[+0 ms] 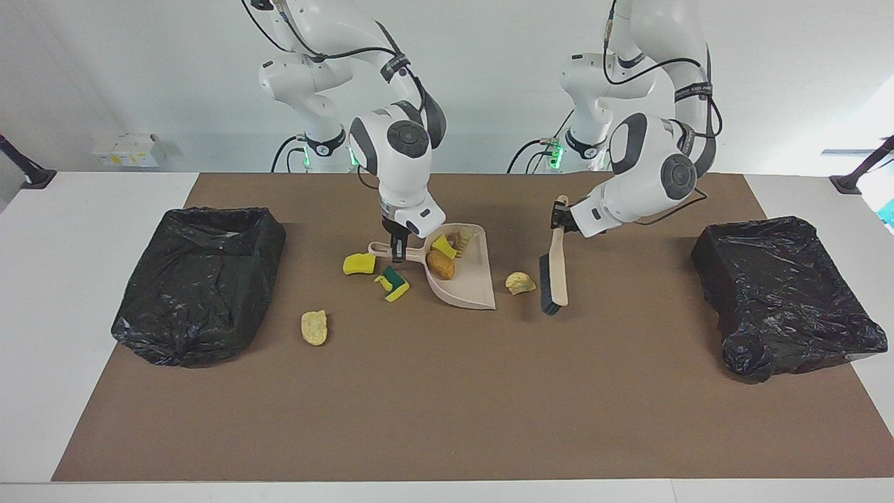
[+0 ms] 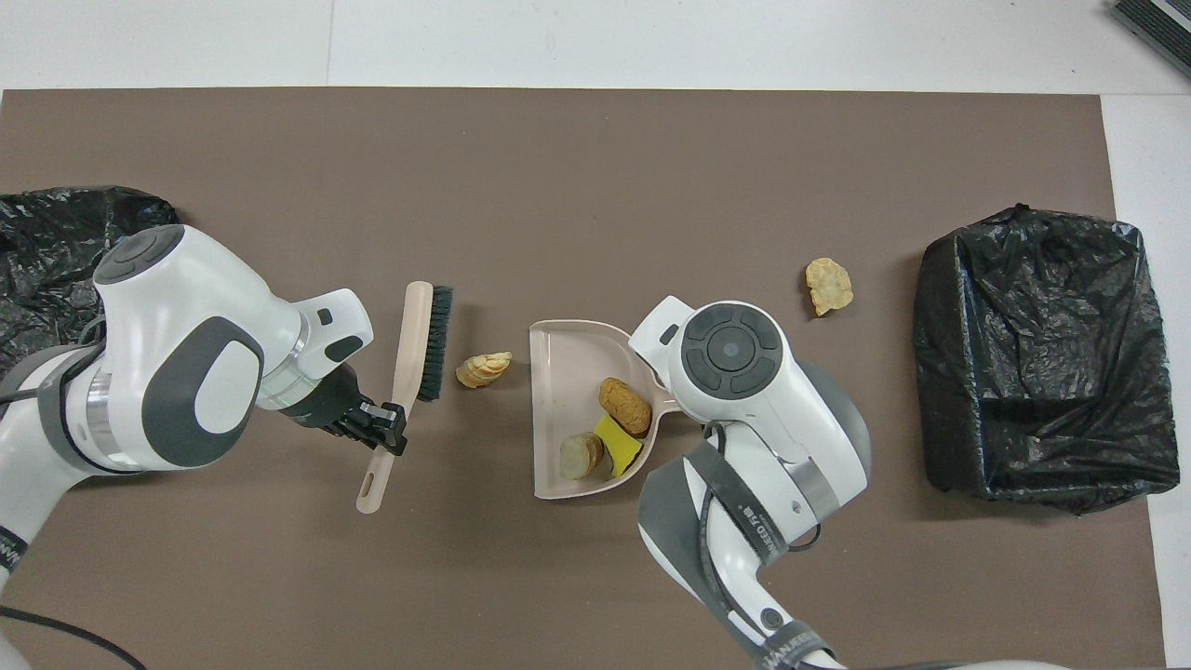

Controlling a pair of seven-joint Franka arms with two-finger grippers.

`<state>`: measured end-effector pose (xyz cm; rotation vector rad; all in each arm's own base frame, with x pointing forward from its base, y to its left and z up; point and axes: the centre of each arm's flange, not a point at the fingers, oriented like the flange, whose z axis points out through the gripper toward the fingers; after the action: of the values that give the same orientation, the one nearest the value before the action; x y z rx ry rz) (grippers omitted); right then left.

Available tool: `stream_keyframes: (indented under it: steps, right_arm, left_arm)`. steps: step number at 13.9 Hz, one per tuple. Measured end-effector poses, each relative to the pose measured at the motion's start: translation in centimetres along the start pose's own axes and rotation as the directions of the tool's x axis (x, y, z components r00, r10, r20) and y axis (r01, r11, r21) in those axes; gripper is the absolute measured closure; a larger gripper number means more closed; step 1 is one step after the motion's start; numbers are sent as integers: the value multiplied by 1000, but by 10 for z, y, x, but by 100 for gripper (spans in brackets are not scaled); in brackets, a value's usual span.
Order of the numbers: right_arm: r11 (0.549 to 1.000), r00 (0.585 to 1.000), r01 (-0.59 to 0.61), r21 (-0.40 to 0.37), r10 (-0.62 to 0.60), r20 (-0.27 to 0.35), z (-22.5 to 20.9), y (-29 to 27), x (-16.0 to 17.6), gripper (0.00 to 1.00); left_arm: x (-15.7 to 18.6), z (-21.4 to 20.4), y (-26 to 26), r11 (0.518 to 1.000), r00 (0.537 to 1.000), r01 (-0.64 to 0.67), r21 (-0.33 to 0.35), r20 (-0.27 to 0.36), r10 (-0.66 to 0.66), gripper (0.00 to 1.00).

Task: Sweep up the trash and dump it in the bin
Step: 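Sweep the remaining crusts into the dustpan with the left gripper's brush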

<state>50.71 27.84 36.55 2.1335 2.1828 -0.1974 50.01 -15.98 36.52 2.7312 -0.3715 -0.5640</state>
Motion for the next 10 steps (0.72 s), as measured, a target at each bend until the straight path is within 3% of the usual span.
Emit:
stream_keyframes:
  steps: [6, 10]
  right_arm:
    - [999, 999, -41, -17, 41, -4, 10, -11, 29, 68]
    - [995, 996, -87, -39, 87, -23, 9, -15, 44, 68]
  left_arm:
    - [0, 54, -2, 1000, 999, 6, 12, 32, -7, 74]
    - [2, 82, 51, 996, 999, -13, -84, 35, 16, 74]
